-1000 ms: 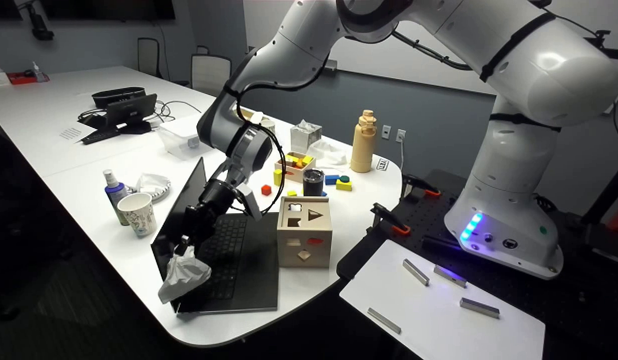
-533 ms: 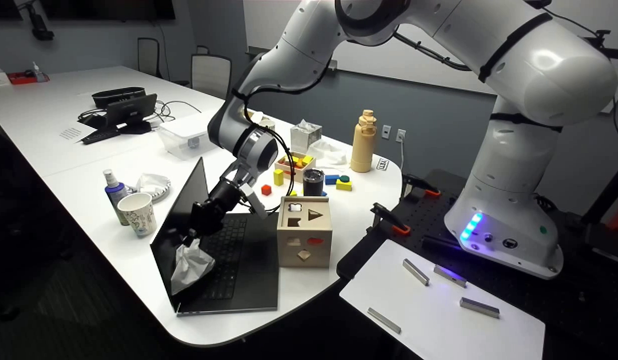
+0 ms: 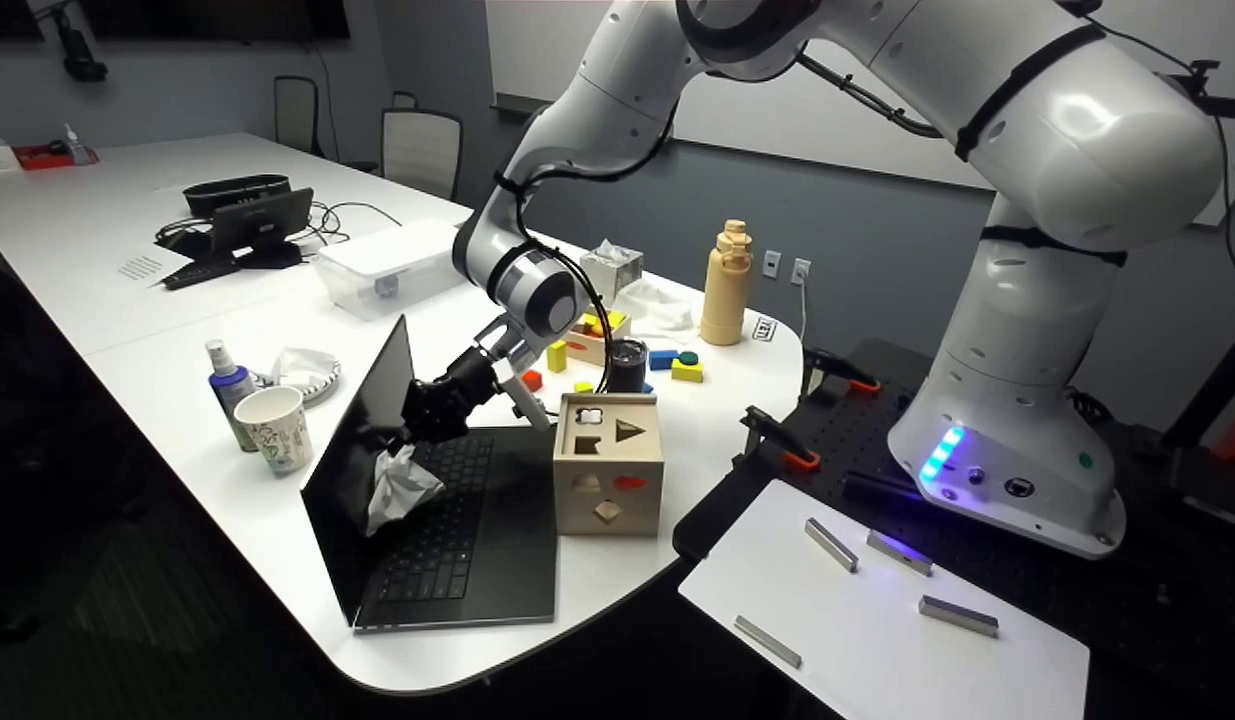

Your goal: Use a napkin to wipe the laptop screen

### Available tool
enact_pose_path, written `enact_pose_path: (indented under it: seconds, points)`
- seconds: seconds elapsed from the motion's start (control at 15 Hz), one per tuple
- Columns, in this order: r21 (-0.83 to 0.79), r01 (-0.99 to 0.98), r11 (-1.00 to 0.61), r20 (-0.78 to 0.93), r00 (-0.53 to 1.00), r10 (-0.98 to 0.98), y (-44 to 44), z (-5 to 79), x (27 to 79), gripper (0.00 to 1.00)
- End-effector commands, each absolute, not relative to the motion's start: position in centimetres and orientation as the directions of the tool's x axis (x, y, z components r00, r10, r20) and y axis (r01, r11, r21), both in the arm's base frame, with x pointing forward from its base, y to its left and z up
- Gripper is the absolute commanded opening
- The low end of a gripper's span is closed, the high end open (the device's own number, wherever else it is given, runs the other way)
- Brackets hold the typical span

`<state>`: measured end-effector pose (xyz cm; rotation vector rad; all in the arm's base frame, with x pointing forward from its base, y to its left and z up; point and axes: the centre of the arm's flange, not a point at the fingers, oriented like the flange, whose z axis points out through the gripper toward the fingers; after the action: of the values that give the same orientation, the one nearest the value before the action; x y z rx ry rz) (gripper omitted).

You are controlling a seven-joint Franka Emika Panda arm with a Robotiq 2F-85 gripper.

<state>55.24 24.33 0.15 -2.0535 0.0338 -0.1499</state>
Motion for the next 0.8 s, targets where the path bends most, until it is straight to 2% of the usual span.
enact_pose_path:
  seconds: [0.0, 0.73]
  points:
    - [-0.849, 0.003, -0.529, 0.115, 0.977, -0.179, 23.3, 1.7, 54.5, 0.0]
    - [-0.718, -0.077, -0.692, 0.222, 0.917, -0.333, 20.6, 5.7, 55.8, 0.0]
